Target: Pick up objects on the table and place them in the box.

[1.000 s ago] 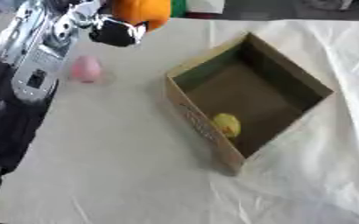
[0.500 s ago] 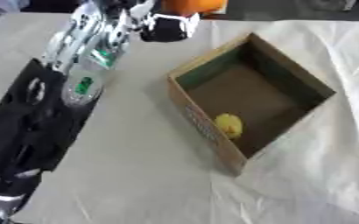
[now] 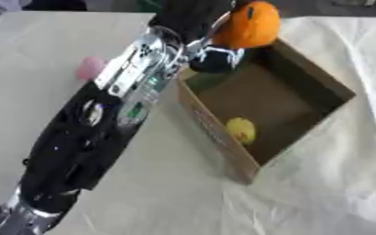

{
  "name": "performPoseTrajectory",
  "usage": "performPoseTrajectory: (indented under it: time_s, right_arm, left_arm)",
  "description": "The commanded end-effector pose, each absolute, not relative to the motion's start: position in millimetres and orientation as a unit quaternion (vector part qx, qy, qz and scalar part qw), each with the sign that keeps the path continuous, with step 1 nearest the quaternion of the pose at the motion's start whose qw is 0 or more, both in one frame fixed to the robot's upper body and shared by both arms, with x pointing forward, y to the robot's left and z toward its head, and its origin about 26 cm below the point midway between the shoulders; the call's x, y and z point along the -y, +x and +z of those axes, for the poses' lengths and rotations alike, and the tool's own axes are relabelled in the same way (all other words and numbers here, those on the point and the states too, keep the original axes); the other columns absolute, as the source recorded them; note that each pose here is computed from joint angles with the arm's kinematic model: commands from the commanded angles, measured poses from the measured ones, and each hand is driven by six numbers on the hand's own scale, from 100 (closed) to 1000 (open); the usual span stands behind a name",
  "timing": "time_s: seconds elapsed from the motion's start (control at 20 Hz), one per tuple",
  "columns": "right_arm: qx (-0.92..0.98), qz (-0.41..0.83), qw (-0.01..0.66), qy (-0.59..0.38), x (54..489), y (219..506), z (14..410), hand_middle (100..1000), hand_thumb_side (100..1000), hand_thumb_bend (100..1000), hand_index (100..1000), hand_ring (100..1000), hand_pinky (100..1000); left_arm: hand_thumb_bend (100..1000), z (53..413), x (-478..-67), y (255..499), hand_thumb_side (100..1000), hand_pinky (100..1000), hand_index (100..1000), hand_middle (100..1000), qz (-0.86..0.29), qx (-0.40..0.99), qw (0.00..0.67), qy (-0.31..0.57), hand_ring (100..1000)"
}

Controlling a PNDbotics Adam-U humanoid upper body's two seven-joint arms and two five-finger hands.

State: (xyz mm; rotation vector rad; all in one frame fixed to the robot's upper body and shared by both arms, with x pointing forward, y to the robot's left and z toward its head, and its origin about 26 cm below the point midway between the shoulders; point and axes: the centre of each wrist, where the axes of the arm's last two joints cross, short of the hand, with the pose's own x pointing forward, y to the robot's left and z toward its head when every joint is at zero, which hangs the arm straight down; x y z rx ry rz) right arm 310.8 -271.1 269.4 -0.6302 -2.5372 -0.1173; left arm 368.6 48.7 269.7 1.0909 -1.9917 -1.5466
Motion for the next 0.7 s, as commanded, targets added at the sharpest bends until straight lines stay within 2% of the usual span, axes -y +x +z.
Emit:
performPoseTrajectory:
  time_s: [0.05,0.15,0.25,0.35,0.4,0.45,0.5,0.55,0.6,0.65,0.7]
  right_arm:
    - [0.942,-0.041,0.243,-0.228,270,307,279,465,399,100,653,590,738]
    - [0.942,-0.040,0.243,-0.227,269,307,279,465,399,100,653,590,739]
    - [0.942,-0.040,0.244,-0.226,269,307,279,465,400,100,653,590,739]
    - [0.942,-0.041,0.245,-0.225,269,307,278,465,400,100,653,590,740]
    - [0.942,-0.041,0.245,-0.226,269,307,278,465,400,100,653,591,740]
    - [0.942,-0.041,0.245,-0.226,269,307,278,465,400,100,653,591,740]
    - [0.942,-0.041,0.246,-0.227,270,307,277,465,400,100,653,591,740]
    - [0.941,-0.042,0.246,-0.227,270,307,277,465,400,100,653,591,740]
    - [0.941,-0.042,0.247,-0.228,270,307,277,465,400,100,653,591,740]
    - [0.941,-0.042,0.247,-0.228,270,307,277,465,401,100,653,591,740]
    - [0.941,-0.042,0.247,-0.228,270,307,277,465,401,100,653,591,741]
  left_arm:
    - [100,270,-42,366,242,301,607,490,-0.560,0.711,0.182,0.384,515]
    - [100,266,-40,366,205,321,619,500,-0.572,0.705,0.180,0.379,538]
    - [100,262,-38,367,169,355,672,527,-0.592,0.691,0.178,0.375,567]
    - [100,259,-37,369,203,375,704,554,-0.616,0.670,0.179,0.375,592]
    - [100,258,-38,370,268,409,747,587,-0.627,0.658,0.181,0.376,619]
    - [106,258,-38,370,287,418,760,596,-0.637,0.647,0.182,0.377,627]
    - [194,258,-39,370,406,468,817,656,-0.646,0.636,0.184,0.379,684]
    - [217,258,-39,371,434,478,828,668,-0.655,0.625,0.185,0.381,695]
    - [290,258,-40,371,519,501,853,698,-0.662,0.616,0.188,0.383,723]
    - [337,259,-40,370,560,512,866,714,-0.666,0.610,0.190,0.385,738]
    - [449,260,-41,370,656,547,894,752,-0.669,0.605,0.192,0.388,774]
